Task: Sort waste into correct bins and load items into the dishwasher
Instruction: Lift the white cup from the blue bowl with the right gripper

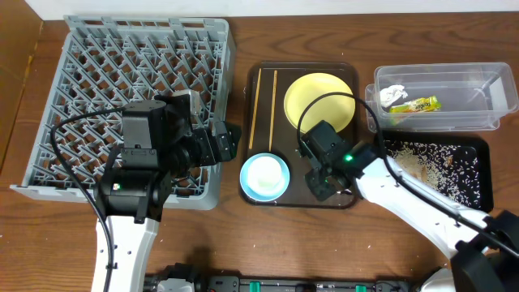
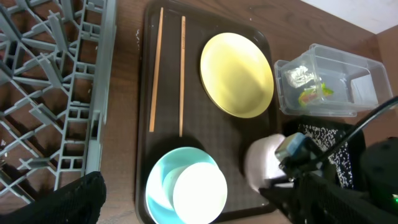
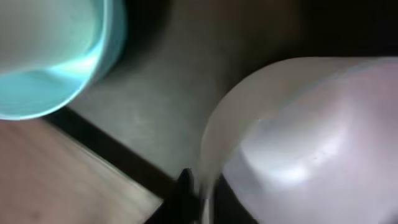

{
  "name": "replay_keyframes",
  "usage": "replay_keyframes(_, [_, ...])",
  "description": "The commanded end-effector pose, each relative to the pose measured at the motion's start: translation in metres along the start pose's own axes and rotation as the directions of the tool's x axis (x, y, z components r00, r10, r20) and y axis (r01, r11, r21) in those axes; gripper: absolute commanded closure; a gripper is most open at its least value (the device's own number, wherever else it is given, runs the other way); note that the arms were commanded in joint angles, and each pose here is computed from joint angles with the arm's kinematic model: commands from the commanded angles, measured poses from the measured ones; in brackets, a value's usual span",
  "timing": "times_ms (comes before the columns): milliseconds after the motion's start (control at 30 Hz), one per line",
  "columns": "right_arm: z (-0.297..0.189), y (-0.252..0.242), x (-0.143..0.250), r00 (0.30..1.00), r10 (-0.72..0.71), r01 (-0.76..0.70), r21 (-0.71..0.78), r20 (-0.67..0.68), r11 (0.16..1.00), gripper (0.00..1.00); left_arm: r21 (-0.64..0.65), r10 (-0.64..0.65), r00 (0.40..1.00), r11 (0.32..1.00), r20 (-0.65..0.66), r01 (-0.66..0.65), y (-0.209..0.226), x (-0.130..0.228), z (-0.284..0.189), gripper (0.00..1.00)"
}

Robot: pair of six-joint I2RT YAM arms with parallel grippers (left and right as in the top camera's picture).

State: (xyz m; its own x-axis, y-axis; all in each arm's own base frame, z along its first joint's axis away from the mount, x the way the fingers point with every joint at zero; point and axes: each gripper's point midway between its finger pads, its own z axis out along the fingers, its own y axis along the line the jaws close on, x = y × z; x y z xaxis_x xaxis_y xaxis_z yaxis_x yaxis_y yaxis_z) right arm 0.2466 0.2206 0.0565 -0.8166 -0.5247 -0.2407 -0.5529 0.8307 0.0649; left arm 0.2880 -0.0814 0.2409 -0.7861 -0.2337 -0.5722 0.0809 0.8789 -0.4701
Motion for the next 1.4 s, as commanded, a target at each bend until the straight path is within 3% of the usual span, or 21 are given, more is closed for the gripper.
replay_keyframes(0, [-0.006,0.01,-0.005,0.998,-0.061,0.06,0.012,0.02,0.998,0.62,0.023,0.004,1.0,1.0,0.012,-0.004,-0.007,-0.005,-0.005,0.01])
replay_keyframes(200, [-0.039,0.026,-0.038,0.994,-0.068,0.073,-0.049,0.09,0.996,0.59,0.023,0.004,1.0,1.0,0.012,-0.004,-0.007,-0.005,-0.005,0.01])
replay_keyframes(367, [-0.069,0.058,-0.059,0.985,-0.09,0.12,-0.21,0.147,0.97,0.56,0.023,0.004,1.0,1.0,0.012,-0.004,-0.007,-0.005,-0.005,0.01])
replay_keyframes(533, [-0.07,0.056,-0.062,0.989,-0.022,0.053,-0.208,0.146,0.977,0.5,0.023,0.004,1.0,1.0,0.012,-0.004,-0.007,-0.005,-0.005,0.01])
replay_keyframes(767, [-0.072,0.052,-0.074,0.982,0.004,0.035,-0.203,0.189,0.979,0.49,0.023,0.004,1.0,1.0,0.012,-0.004,-0.007,-0.005,-0.005,0.01])
replay_keyframes(900, [-0.073,0.053,-0.08,0.977,0.04,0.006,-0.214,0.207,0.977,0.52,0.033,-0.006,1.0,0.999,0.005,0.006,-0.009,-0.003,-0.005,0.01])
replay_keyframes(967, [-0.071,0.053,-0.081,0.978,0.048,-0.003,-0.215,0.205,0.977,0.54,0.084,-0.039,0.997,0.995,-0.072,0.045,-0.017,0.014,-0.006,0.01])
replay_keyframes(1133, [-0.049,0.06,-0.076,0.988,0.071,-0.038,-0.232,0.138,0.972,0.62,0.082,-0.042,0.996,0.995,-0.081,0.049,-0.017,0.016,-0.006,0.01])
replay_keyframes(1367, [-0.009,0.073,-0.065,0.998,0.052,-0.043,-0.258,0.029,0.965,0.73,-0.059,-0.107,0.992,0.993,-0.066,0.104,0.015,0.02,-0.015,0.01])
